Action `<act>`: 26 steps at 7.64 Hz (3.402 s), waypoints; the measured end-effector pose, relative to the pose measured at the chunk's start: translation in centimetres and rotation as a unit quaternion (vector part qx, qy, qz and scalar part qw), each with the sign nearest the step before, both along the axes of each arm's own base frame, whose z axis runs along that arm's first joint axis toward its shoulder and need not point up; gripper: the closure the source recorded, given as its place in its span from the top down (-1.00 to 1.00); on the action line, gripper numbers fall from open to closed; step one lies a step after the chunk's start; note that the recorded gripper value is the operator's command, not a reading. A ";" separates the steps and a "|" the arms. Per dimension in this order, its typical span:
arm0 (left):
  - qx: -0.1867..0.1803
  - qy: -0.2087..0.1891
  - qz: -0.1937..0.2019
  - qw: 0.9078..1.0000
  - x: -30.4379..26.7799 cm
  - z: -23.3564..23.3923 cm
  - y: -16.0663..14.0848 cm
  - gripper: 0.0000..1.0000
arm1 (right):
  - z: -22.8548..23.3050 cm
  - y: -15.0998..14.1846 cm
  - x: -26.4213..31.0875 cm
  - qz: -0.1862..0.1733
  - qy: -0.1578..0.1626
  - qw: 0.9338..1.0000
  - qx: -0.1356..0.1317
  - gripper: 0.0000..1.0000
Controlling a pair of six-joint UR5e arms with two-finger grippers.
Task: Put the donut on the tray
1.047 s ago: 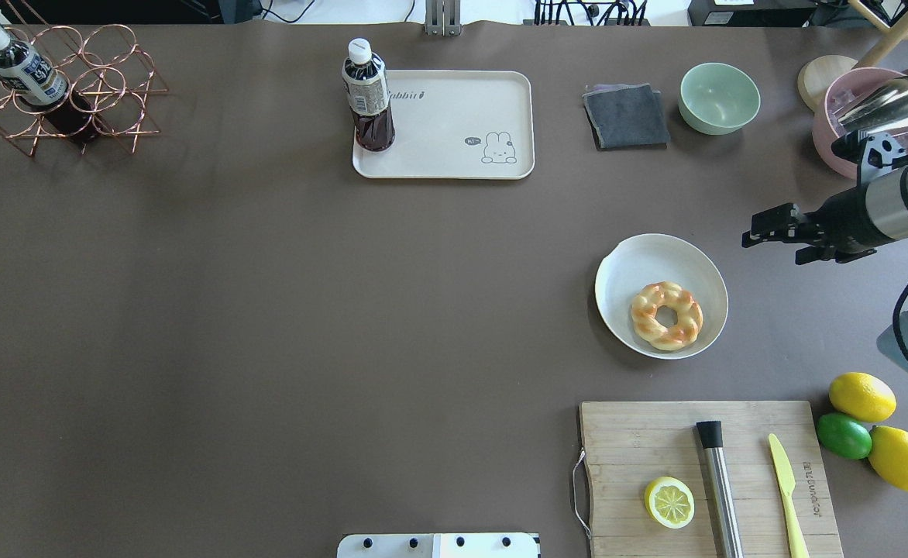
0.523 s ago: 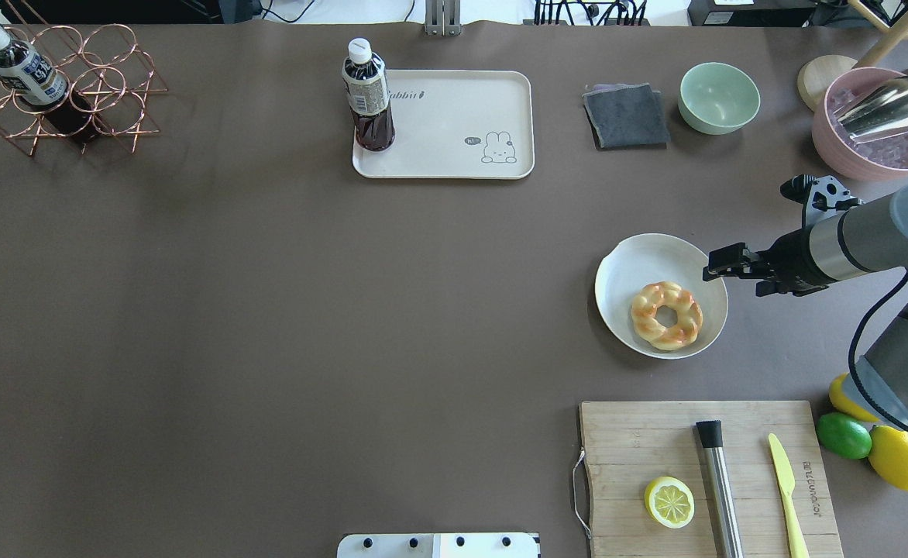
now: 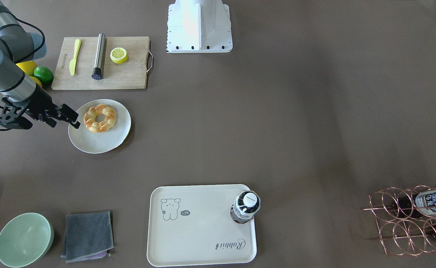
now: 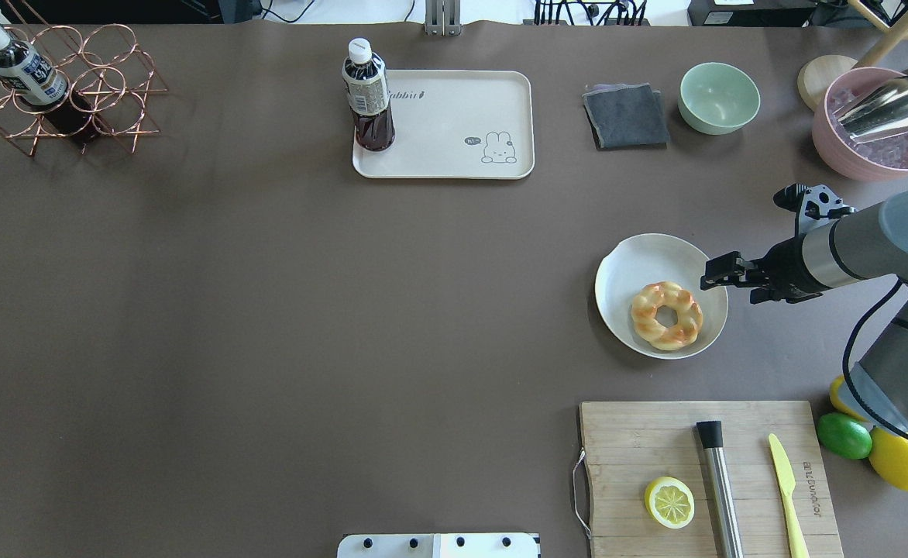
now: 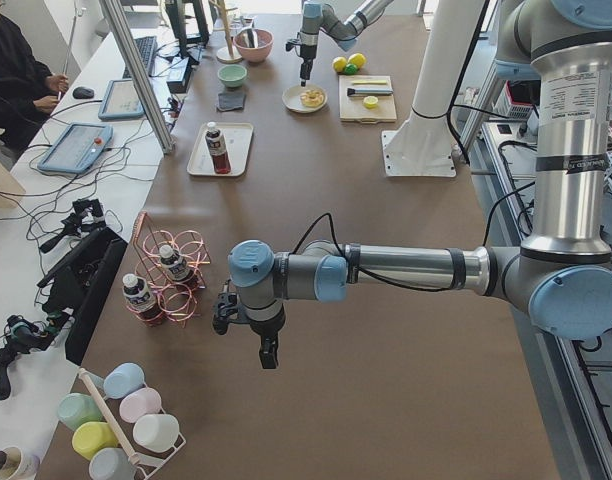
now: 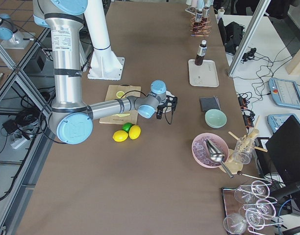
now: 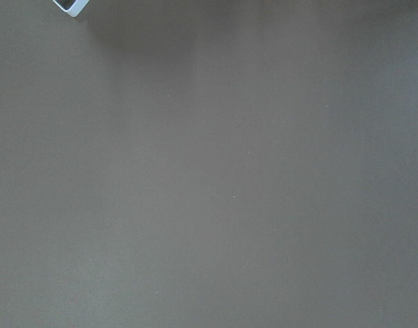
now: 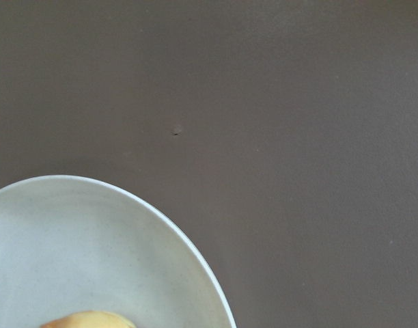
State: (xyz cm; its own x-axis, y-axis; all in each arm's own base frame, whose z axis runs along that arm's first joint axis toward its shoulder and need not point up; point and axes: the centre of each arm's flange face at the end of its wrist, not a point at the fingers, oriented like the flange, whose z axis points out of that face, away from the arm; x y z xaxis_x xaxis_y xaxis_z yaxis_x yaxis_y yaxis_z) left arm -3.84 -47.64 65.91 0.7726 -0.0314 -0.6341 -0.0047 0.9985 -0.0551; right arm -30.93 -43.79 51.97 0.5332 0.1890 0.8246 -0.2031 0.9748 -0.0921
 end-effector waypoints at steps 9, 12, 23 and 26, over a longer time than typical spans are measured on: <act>0.001 0.000 0.000 1.000 0.0 -0.2 0.0 0.97 | -2.6 -1.0 1.4 0.004 -0.028 1.000 0.003 -1.00; 0.002 0.000 -0.001 1.000 0.0 -0.2 -0.1 0.97 | -4.8 -3.1 7.5 0.007 -0.090 0.996 0.001 -1.00; -0.004 0.000 -0.001 1.000 0.0 0.2 0.0 0.97 | -21.1 -21.2 -11.2 0.137 -0.092 0.984 -0.064 -1.00; -0.004 0.000 0.000 1.000 0.1 0.3 0.0 0.97 | -21.9 -22.9 -17.0 0.153 -0.057 0.984 -0.073 -1.00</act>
State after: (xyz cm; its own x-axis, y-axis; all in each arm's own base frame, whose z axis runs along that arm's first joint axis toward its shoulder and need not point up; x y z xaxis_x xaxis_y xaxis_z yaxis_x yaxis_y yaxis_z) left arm -3.79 -47.66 66.16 0.7730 -0.0364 -0.6334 -0.0045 0.9980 -0.0629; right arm -47.93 -66.71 30.09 0.3391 0.4469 0.8278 -0.4645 0.8448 -0.2658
